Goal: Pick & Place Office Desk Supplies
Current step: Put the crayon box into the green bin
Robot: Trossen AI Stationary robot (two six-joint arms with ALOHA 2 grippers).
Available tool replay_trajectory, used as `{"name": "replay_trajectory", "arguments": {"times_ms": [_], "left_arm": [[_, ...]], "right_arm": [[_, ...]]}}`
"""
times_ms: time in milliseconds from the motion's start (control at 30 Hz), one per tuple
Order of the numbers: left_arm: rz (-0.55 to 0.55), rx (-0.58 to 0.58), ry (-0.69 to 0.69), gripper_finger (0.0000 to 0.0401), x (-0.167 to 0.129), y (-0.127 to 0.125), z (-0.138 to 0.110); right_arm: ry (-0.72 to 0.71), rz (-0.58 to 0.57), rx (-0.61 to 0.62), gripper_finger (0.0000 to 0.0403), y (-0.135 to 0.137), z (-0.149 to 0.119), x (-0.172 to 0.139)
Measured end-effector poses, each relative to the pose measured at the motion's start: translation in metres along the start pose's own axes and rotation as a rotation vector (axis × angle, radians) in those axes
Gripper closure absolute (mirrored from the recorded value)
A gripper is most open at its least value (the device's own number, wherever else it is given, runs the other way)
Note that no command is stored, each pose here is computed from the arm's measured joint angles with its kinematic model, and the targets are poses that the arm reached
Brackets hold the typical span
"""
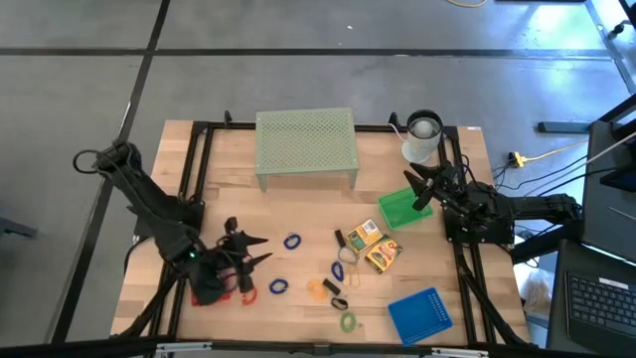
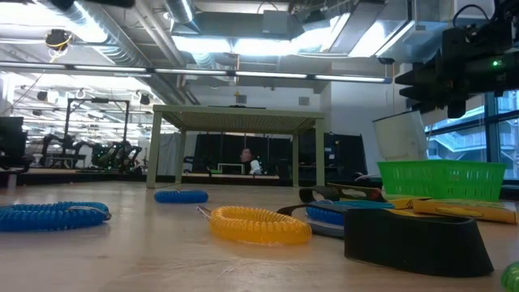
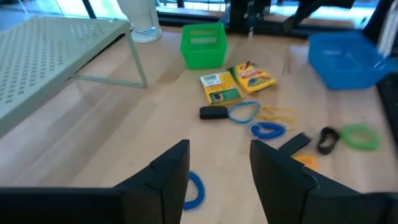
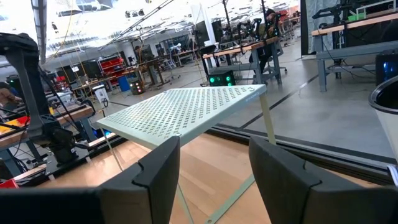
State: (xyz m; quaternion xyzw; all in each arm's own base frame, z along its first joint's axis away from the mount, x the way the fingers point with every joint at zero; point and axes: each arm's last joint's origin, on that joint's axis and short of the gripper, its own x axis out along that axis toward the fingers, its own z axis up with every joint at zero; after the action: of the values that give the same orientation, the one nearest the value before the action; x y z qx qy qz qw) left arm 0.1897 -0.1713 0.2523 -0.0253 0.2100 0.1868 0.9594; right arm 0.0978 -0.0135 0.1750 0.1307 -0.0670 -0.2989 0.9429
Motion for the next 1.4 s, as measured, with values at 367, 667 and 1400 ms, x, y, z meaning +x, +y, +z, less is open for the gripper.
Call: {"name": "replay_trajectory", "arguments": {"times_ms": [367,667,1400], "left_arm": [[0.078,0.176,0.063,0.0244,0.041,-0.013,-0.018],[0.066,0.183,0.154,0.0247,0.061,-0.01,-0.021],[0.117,0.093,0.197,0.0248,0.088,0.01,-0.009]], "right_arm": [[0.056,0.12,0.365,0.0209,0.004,-0.001,0.0],[0.176,0.38,0.594,0.0209,0.012,0.002,-0.003],[0.171,0.564,0.294,0.0209,0.064,0.03,0.021]]}}
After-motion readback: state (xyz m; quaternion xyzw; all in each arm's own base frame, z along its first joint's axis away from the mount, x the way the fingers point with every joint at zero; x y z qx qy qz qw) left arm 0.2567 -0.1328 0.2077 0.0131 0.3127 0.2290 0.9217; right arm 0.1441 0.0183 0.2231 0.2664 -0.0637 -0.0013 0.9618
